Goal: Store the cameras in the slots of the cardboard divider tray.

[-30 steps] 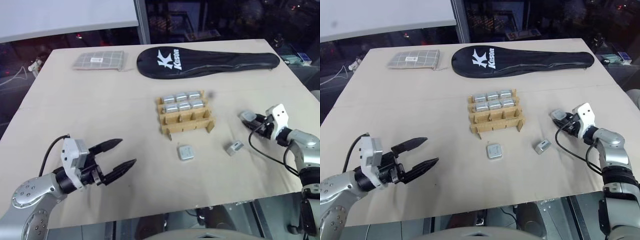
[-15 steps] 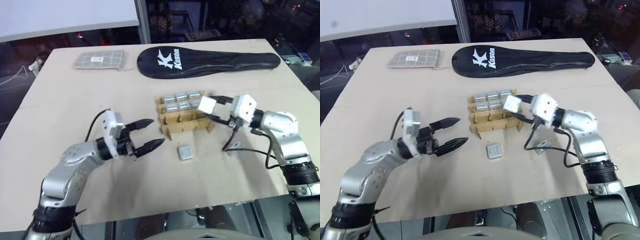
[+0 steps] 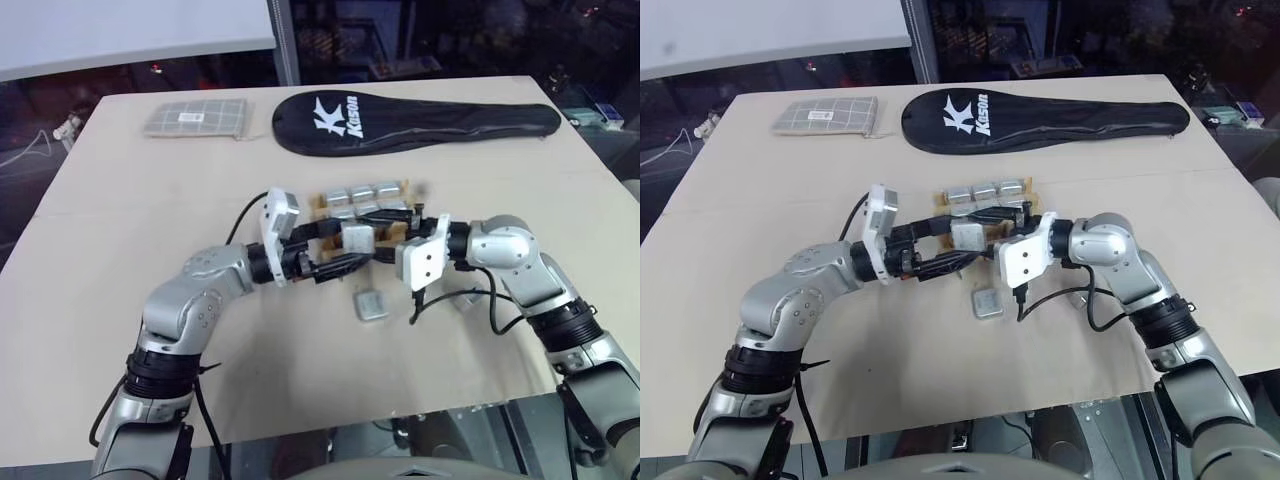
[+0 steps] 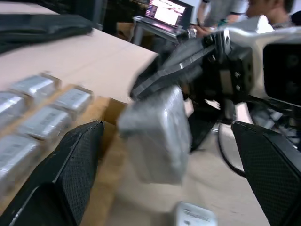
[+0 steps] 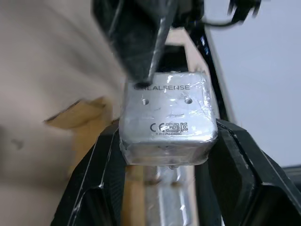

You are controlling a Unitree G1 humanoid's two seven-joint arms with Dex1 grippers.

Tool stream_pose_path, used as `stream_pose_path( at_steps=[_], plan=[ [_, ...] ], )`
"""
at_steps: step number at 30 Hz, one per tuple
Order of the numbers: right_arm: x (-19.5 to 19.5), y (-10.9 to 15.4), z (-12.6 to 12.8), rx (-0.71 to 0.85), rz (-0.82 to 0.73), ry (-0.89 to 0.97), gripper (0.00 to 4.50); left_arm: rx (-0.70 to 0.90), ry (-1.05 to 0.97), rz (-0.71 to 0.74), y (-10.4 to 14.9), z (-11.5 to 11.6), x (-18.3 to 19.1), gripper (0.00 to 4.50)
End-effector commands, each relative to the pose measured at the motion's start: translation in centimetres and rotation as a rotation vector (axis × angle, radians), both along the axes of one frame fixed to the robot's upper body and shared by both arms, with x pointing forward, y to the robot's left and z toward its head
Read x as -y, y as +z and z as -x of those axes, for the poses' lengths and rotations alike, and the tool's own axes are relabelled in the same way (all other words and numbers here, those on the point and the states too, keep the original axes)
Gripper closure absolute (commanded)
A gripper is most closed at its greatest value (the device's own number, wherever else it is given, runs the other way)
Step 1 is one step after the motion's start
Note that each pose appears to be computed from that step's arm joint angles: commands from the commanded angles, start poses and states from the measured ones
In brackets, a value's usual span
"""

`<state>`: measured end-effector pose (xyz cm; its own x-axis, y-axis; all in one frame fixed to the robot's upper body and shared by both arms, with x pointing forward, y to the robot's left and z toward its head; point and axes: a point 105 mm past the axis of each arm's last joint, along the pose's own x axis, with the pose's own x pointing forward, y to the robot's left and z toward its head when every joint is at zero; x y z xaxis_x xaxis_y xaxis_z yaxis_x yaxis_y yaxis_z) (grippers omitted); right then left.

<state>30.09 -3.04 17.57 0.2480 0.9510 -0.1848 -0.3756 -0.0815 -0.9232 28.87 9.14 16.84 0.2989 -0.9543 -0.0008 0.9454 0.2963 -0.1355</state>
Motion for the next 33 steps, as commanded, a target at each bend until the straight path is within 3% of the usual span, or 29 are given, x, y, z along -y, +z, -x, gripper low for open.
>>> stream_pose_path(
  at_steps=[1, 7, 8, 12, 13, 16, 17, 21, 27, 33],
  plan=[
    [-0.3, 1.1, 0.4, 0.054, -0.027, 0.024, 2.59, 0.028, -0.022, 0.019, 1.3, 0.1, -0.1, 0.79],
    [-0.1, 1.0, 0.4, 0.061, -0.017, 0.022, 2.59, 0.019, -0.047, 0.026, 1.3, 0.4, -0.1, 3.58],
    [0.0, 0.8, 0.4, 0.061, -0.012, 0.024, 2.59, 0.018, -0.046, 0.03, 1.4, 0.4, -0.1, 3.69],
    [0.7, -0.5, 0.4, -0.046, 0.026, -0.013, 2.59, 0.006, -0.054, 0.023, 1.4, 0.5, -0.3, 3.7],
    [0.9, -0.8, 0.5, -0.103, 0.027, -0.028, 1.52, -0.002, -0.057, 0.02, 1.3, 0.5, -0.4, 3.7],
    [1.7, -0.9, 0.7, -0.222, -0.028, -0.061, 0.24, 0.011, -0.04, 0.022, 1.5, 0.1, -0.6, 3.7],
    [1.8, -0.7, 0.8, -0.241, -0.045, -0.07, 0.11, 0.02, -0.035, 0.021, 1.6, 0.0, -0.7, 3.7],
    [6.2, 1.3, 1.2, -0.505, -0.22, -0.174, 0.11, 0.105, -0.006, -0.092, 0.8, -1.7, -1.2, 3.7],
    [12.7, 3.8, 2.8, -0.797, -0.386, -0.301, 0.11, 0.164, -0.021, -0.099, 0.0, -3.8, -1.5, 3.7],
    [17.2, 2.7, 6.4, -1.008, -0.41, -0.386, 0.11, 0.234, 0.001, -0.116, -0.7, -6.0, -1.5, 3.7]
  ],
)
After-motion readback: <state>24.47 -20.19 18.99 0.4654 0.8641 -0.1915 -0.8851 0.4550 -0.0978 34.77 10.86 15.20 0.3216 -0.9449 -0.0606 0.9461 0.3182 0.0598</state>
